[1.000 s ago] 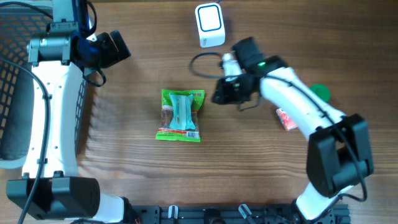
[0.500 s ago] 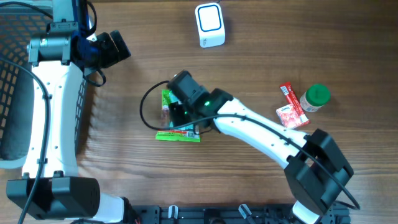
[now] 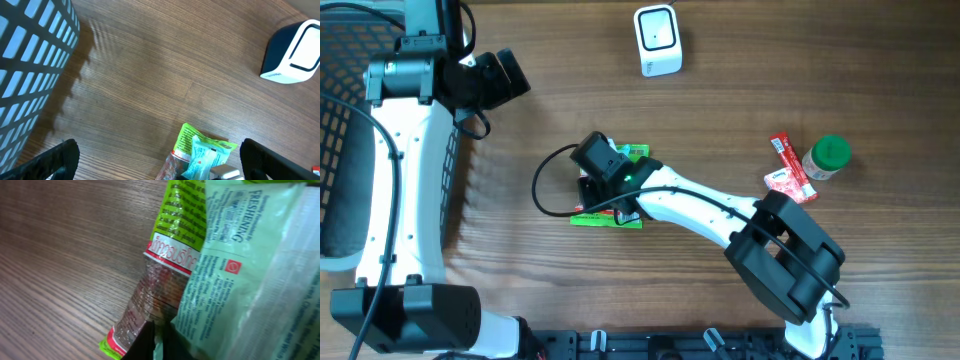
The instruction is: Scan the item barcode
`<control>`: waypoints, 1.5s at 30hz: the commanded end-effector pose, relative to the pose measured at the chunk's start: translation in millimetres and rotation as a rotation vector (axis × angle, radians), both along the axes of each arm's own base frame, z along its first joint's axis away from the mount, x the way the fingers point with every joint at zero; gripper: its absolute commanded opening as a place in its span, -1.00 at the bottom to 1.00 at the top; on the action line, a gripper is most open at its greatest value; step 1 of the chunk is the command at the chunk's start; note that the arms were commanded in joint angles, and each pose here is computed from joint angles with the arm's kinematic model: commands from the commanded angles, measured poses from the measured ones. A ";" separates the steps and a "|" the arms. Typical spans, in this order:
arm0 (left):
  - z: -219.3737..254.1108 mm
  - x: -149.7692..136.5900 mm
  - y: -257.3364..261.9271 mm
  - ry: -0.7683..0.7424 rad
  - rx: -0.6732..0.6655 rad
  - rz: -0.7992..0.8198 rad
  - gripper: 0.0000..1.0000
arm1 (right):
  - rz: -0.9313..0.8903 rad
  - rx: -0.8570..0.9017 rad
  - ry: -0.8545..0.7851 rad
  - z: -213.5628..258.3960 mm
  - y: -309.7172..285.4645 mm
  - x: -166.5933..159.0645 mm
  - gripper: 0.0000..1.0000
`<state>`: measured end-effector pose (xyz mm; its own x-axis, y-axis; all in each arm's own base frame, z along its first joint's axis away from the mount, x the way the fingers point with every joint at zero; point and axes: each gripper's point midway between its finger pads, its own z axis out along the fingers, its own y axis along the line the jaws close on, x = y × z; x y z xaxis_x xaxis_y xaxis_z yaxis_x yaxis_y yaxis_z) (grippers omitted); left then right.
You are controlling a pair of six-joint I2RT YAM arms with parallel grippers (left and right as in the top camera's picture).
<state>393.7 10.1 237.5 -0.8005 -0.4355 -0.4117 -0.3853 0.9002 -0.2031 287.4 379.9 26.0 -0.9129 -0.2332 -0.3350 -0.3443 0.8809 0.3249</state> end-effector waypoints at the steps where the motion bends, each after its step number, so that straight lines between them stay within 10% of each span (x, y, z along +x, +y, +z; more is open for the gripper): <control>1: -0.8 0.1 2.2 0.001 0.013 -0.008 1.00 | 0.095 0.083 -0.032 32.7 14.0 0.2 -0.70; 10: -0.7 0.2 2.2 0.001 0.013 -0.008 1.00 | 0.064 0.202 -0.228 140.3 0.8 16.5 -0.83; 32: -0.8 0.1 2.1 0.001 0.013 -0.008 1.00 | -0.032 -0.097 0.023 -13.5 -40.2 -1.9 -0.91; 45: -0.8 0.1 2.1 0.001 0.013 -0.008 1.00 | -0.021 0.110 -0.162 112.7 -43.7 28.4 0.01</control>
